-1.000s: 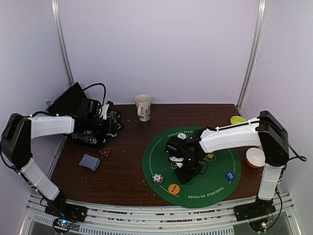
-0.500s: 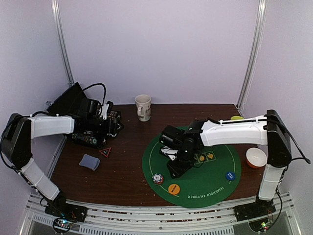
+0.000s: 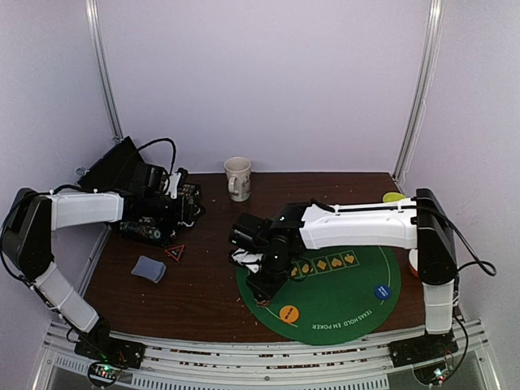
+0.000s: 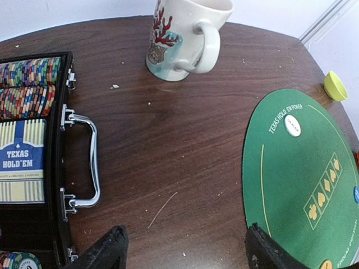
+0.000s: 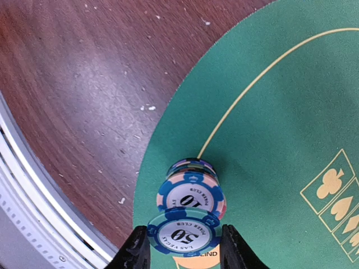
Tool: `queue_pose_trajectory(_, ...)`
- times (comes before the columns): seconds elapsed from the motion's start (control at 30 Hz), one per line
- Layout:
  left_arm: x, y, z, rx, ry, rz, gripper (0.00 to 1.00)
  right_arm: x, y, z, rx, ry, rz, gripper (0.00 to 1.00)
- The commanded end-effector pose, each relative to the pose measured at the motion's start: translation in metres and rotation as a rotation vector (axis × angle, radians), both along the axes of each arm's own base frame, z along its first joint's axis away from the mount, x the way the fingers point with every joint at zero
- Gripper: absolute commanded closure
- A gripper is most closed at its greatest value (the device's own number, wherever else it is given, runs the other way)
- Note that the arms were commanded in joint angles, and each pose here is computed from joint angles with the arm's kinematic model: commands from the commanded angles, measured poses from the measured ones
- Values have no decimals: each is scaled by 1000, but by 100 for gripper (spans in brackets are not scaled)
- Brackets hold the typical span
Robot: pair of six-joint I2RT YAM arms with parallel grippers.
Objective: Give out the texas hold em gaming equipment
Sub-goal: Place the poker chip on the poker chips pile, then pick up the pile of poker chips from the chip case.
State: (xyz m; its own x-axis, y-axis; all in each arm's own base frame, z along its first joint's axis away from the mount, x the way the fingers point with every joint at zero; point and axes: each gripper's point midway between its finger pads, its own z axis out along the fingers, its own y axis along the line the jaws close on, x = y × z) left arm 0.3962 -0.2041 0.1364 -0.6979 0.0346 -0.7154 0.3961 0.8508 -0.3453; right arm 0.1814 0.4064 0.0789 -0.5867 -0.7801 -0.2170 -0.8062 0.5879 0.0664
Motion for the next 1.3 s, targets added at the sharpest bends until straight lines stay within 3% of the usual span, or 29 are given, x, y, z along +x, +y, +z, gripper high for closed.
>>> queue_pose_trajectory(0.0, 2, -2, 15, -7, -51, -15, 25, 6, -9, -2, -72, -42, 22, 66)
queue_pose_trajectory(0.33, 2, 0, 16, -1, -59, -6, 26, 9, -1, -12, -80, -38, 29, 62)
queue_pose_trajectory(0.63, 2, 0, 15, 1, -58, -10, 25, 5, 4, -14, -59, -21, 41, 40)
queue_pose_trajectory(0.77, 2, 0, 17, 5, -66, -9, 25, 11, 3, -10, -68, -56, 33, 35)
queue_pose_trajectory(0.87, 2, 3, 20, 11, -73, 1, 25, 19, 7, 10, -33, -108, 23, 33)
queue_pose_trajectory(1.03, 6, 8, 32, 67, -88, -1, 22, 41, 11, 86, 152, -317, 5, 26)
queue_pose_trajectory(1.13, 15, 19, 54, 120, -102, 12, 19, 52, -5, 121, 256, -450, -18, 24)
queue_pose_trajectory(1.27, 19, 53, 62, 247, -41, 54, 19, 70, -38, 140, 323, -505, -71, 22)
